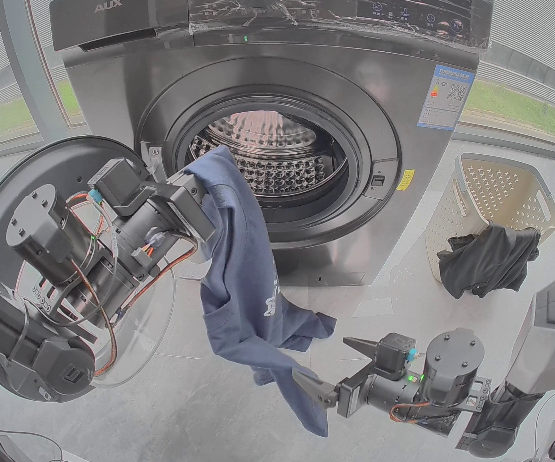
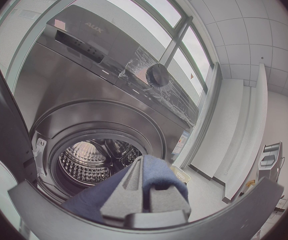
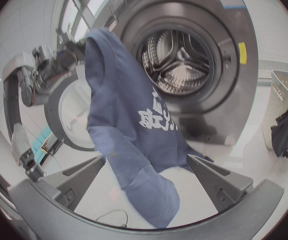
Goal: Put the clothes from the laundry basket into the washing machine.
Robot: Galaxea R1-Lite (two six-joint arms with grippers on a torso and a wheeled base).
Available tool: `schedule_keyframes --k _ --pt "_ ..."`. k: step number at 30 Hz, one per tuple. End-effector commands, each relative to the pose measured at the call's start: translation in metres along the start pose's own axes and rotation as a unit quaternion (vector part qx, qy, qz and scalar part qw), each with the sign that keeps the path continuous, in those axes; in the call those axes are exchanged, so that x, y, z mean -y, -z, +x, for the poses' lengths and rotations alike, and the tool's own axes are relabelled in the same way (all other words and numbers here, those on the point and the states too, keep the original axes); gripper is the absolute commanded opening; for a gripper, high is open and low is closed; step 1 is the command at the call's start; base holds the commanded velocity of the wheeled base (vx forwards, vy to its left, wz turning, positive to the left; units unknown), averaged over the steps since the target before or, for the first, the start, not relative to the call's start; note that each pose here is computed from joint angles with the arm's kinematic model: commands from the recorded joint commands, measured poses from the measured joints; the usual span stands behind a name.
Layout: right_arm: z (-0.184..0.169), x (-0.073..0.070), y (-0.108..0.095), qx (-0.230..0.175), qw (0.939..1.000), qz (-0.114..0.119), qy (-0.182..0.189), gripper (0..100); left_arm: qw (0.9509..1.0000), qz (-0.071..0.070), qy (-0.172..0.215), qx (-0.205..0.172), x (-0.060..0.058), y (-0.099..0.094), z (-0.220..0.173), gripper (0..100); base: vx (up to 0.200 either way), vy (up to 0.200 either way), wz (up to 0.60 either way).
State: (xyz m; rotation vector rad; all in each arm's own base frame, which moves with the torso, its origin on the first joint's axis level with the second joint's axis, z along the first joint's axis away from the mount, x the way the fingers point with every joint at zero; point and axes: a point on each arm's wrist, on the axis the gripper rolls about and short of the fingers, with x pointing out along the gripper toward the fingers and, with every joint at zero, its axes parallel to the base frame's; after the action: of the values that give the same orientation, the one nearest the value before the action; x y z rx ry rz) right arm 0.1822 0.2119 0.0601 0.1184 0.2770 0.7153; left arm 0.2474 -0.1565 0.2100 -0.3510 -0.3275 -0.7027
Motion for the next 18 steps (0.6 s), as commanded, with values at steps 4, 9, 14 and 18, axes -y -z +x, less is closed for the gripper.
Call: schedule_keyframes --k 4,9,14,18 --pt "-0.004 0.000 0.027 -0.061 0.9981 -0.008 0.001 100 0.9999 -0.003 0.011 0.010 0.008 -0.005 0.000 0 0.000 0.000 0.00" --pt "0.005 0.001 0.029 -0.056 0.9984 -0.006 0.006 100 0.9998 -0.004 0.017 0.014 0.011 -0.008 -0.002 0 0.000 0.000 0.00" --pt "0.042 0.011 0.005 0.018 0.9996 0.004 0.020 100 0.9996 -0.003 0.027 0.004 0.018 -0.004 -0.004 0 0.000 0.000 0.00" --pt "0.069 0.016 -0.010 0.066 0.9977 0.009 0.017 100 0.9994 0.008 0.034 -0.001 0.021 -0.001 -0.005 0 0.000 0.000 0.00"
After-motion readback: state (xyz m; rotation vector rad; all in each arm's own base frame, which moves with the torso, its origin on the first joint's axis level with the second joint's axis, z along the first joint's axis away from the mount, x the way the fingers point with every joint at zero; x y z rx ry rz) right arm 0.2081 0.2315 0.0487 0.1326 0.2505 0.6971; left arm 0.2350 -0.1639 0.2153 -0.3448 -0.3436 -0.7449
